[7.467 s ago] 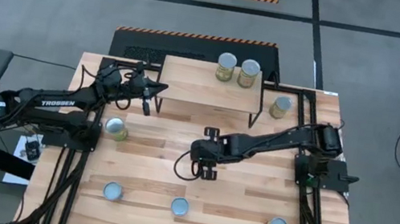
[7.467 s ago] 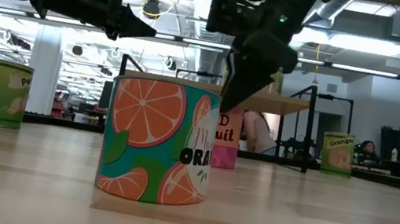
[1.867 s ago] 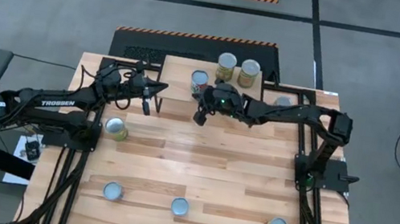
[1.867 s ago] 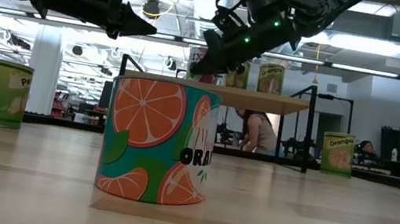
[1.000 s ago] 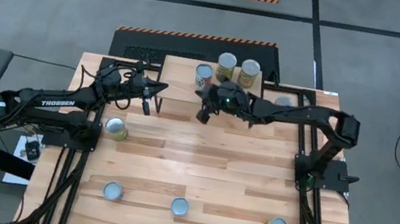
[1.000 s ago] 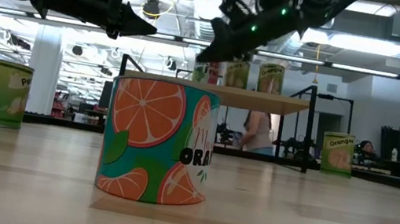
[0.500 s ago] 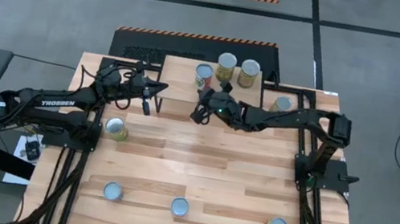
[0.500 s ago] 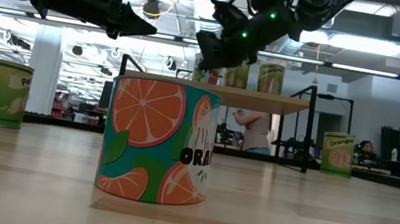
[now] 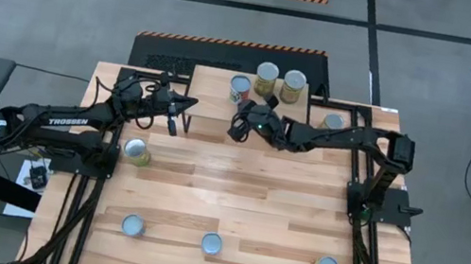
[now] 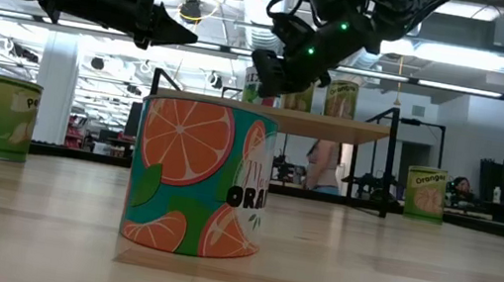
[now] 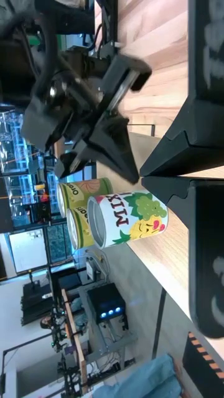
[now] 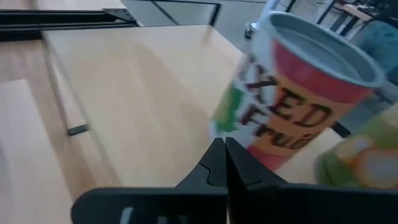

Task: Pick and place cans onto a shelf
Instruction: Put the canned mixed fruits on the shelf

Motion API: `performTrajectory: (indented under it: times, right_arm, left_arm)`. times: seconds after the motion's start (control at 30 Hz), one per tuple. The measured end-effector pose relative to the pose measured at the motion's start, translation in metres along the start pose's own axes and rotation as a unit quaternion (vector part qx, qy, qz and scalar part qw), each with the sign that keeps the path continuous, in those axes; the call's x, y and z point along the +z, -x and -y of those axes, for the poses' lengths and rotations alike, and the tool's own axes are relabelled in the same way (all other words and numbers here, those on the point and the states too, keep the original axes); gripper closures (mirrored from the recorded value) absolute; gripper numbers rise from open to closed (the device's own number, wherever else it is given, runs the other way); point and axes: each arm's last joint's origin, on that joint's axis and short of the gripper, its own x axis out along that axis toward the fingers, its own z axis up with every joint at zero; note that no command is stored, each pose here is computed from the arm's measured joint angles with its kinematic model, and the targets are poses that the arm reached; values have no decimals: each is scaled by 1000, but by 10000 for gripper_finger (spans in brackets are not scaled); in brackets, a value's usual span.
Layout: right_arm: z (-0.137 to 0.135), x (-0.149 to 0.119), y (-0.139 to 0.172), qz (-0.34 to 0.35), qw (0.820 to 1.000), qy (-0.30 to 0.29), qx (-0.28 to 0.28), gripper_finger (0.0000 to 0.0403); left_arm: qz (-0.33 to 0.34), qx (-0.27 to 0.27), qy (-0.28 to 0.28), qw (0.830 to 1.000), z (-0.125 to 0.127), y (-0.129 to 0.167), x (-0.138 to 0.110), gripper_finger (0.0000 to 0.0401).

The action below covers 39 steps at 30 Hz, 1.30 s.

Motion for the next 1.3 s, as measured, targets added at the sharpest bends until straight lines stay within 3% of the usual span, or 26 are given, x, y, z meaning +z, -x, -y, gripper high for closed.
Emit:
performTrajectory:
  times: [0.97,1.3]
  right_arm:
    - [36,3,-22,27,999,-16,9,399]
    - [26,0,-14,0,1000,16,-21,399]
  left_arm:
    - [0,0,0,1000,0,0,0,401]
    - [0,0,-2,1000,0,0,0,401]
